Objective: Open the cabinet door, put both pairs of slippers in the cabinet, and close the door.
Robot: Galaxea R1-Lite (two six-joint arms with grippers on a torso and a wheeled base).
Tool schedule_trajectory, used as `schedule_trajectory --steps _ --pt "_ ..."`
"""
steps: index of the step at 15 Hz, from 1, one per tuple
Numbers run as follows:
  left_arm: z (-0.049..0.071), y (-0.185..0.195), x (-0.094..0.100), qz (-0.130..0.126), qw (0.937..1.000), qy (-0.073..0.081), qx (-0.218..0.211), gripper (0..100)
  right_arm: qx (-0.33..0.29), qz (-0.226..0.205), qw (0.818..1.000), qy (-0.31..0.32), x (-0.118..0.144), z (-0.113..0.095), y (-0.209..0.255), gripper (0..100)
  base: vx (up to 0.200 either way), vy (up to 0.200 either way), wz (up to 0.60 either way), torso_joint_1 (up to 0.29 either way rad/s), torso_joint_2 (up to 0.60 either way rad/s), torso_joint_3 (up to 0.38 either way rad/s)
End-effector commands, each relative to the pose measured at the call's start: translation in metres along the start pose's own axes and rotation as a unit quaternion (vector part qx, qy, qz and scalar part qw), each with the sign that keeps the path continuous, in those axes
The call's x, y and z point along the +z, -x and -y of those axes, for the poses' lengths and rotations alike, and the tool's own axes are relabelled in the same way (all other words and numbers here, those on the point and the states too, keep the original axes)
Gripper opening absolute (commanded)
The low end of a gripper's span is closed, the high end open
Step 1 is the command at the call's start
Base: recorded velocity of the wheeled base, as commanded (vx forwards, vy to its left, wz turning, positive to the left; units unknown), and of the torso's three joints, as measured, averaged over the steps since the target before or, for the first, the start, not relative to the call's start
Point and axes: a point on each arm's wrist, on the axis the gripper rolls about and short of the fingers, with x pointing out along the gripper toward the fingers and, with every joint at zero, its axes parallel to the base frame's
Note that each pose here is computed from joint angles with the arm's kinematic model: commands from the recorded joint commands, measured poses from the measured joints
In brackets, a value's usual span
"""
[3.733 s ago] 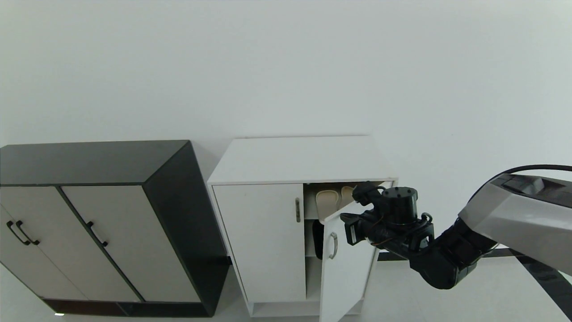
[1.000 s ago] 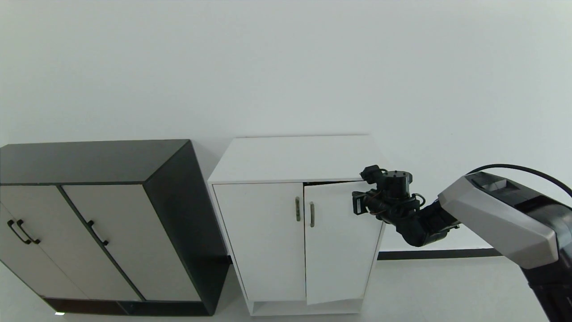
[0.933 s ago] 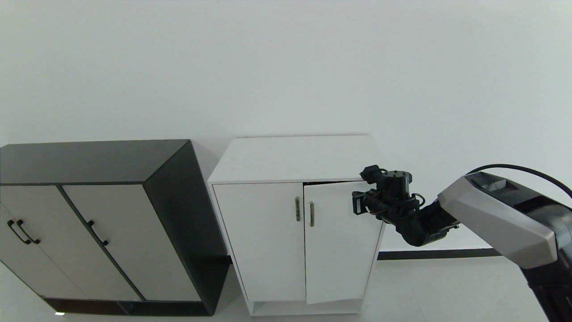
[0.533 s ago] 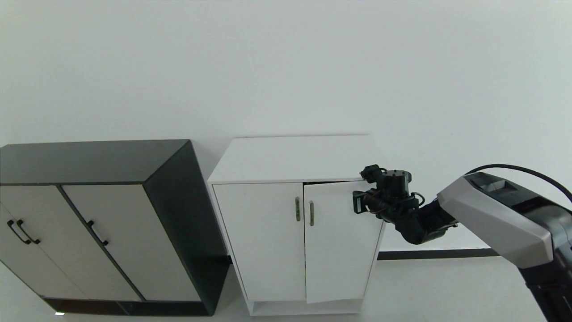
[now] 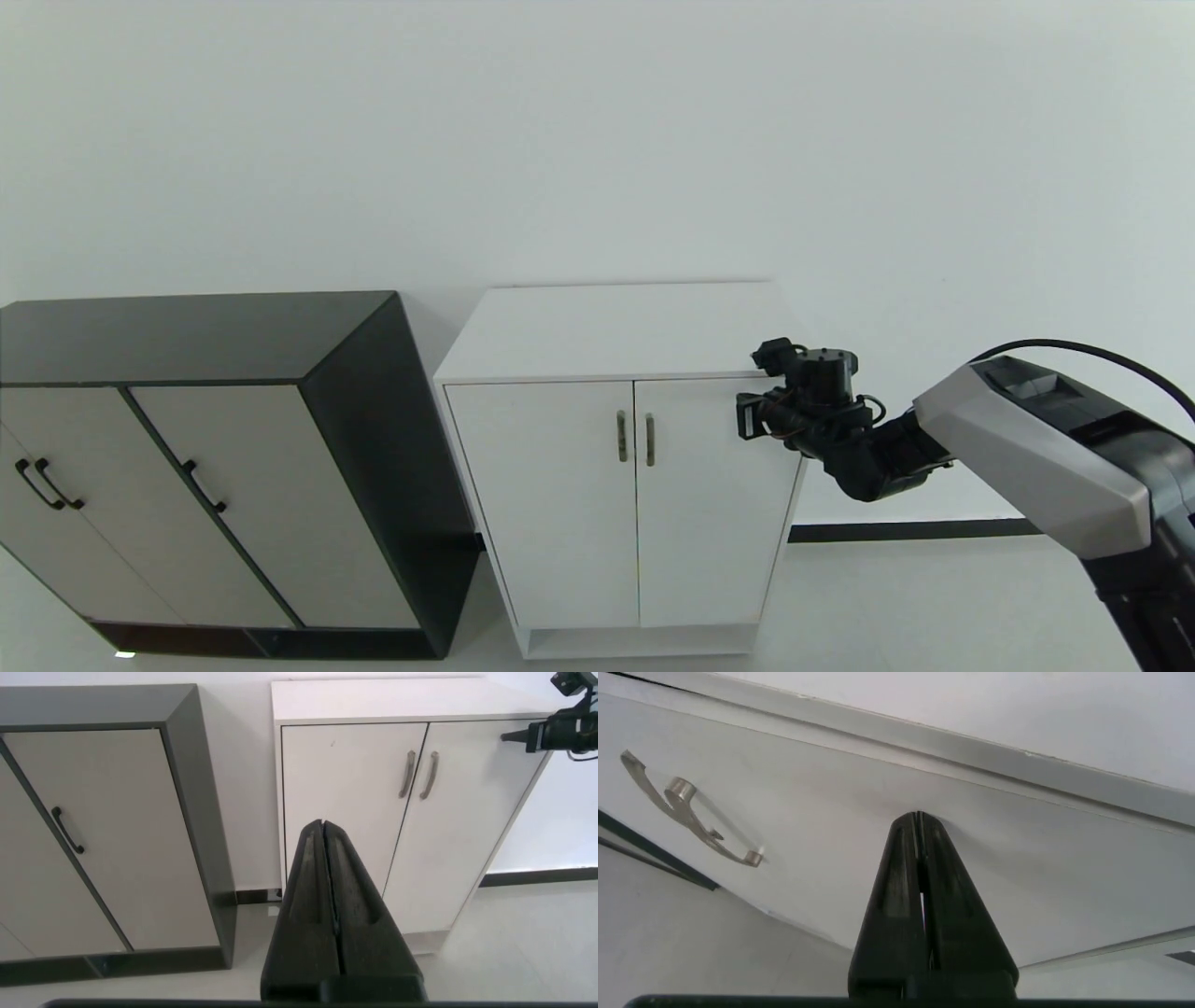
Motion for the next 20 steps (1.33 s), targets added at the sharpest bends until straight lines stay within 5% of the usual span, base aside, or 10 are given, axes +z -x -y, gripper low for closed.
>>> schedule_trajectory --steps 1,13,20 --pt "0.0 0.0 0.0 -0.001 1.0 0.0 0.0 0 -0.001 0.003 1.0 0.0 0.0 0.001 -0.002 0 0.0 0.0 0.0 0.0 0.0 0.0" --pt "0.0 0.0 0.0 -0.001 1.0 -0.001 -0.001 0 -0.026 -0.005 1.0 0.002 -0.009 0.001 0.003 0 0.0 0.0 0.0 0.0 0.0 0.0" --pt "0.0 0.0 0.0 -0.001 1.0 0.0 -0.001 0 -0.029 -0.004 1.0 0.002 -0.001 -0.002 0.092 0 0.0 0.0 0.0 0.0 0.0 0.0"
